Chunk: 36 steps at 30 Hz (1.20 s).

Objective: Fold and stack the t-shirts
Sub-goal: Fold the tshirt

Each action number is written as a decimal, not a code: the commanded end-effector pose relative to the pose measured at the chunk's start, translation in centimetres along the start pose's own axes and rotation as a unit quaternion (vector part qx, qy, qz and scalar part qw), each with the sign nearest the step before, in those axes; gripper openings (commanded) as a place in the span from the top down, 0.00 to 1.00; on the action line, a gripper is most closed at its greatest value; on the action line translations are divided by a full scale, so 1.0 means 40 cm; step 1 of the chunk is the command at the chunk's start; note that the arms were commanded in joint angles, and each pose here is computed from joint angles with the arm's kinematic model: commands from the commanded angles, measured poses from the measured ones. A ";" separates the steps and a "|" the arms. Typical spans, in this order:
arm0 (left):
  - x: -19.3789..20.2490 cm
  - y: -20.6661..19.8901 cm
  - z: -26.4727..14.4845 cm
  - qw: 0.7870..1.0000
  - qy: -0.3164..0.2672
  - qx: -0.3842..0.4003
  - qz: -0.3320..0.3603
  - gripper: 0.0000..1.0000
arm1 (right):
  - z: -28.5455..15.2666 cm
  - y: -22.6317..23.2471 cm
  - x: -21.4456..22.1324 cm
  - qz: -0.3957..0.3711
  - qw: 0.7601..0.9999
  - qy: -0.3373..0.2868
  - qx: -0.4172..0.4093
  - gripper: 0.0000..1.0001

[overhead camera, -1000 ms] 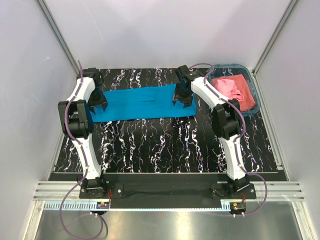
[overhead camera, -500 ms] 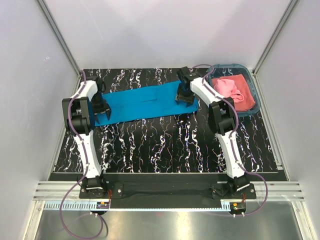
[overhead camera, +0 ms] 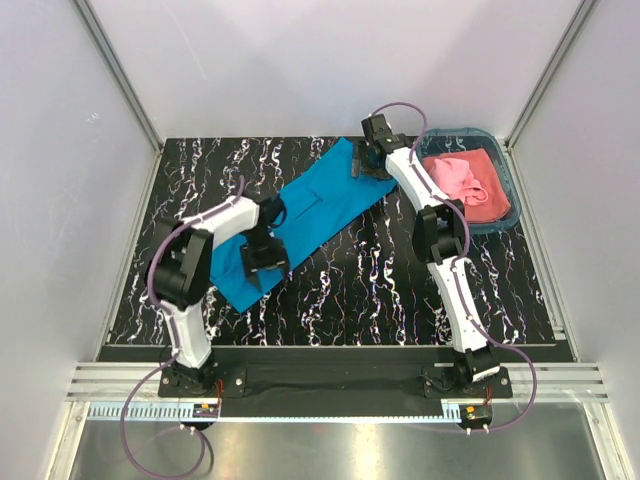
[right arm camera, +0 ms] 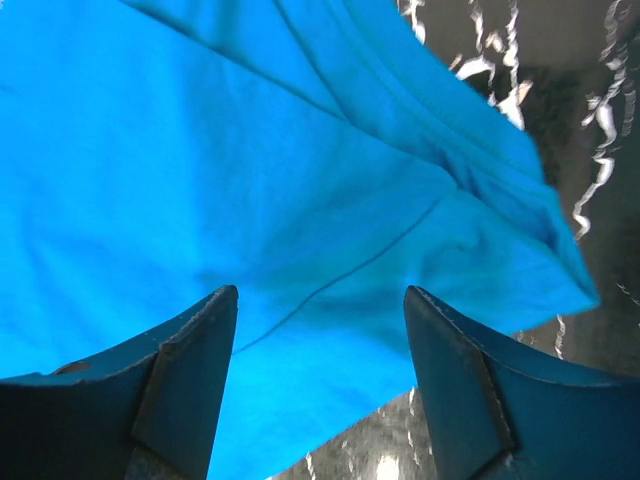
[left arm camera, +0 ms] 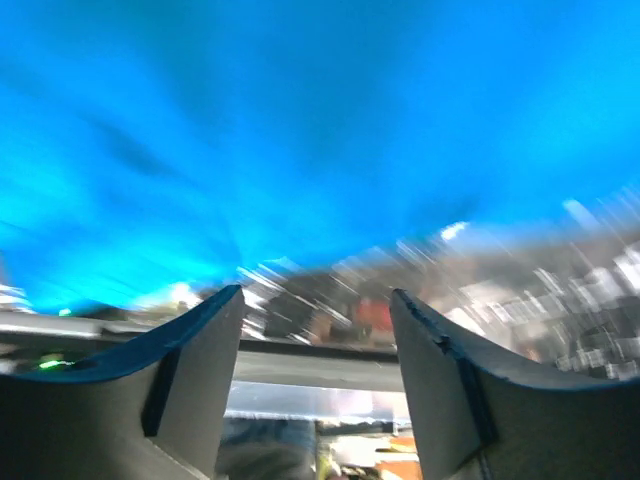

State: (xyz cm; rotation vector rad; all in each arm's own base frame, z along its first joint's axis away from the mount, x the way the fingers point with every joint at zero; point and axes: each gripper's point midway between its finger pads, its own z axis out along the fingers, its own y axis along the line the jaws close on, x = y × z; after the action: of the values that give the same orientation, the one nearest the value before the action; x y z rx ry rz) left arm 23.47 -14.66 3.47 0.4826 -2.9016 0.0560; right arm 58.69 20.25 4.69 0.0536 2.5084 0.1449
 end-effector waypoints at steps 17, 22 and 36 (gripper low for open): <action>-0.430 -0.413 -0.461 0.852 -0.371 0.136 0.343 0.18 | -0.691 -0.061 0.068 0.070 0.996 0.027 -0.042 0.13; -0.492 -0.499 -0.405 0.809 -0.434 0.107 0.382 0.16 | -0.750 -0.090 0.125 0.086 0.995 0.037 -0.047 0.13; -0.581 -0.611 -0.181 0.838 -0.383 0.151 0.359 0.13 | -0.780 -0.103 0.177 0.111 0.991 0.039 -0.063 0.14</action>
State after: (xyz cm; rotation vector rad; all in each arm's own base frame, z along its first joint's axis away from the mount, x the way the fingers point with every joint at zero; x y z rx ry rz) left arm 53.64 -29.45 5.92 -0.8702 -3.6653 0.4616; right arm 34.75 13.37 23.56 0.2676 2.6195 0.3267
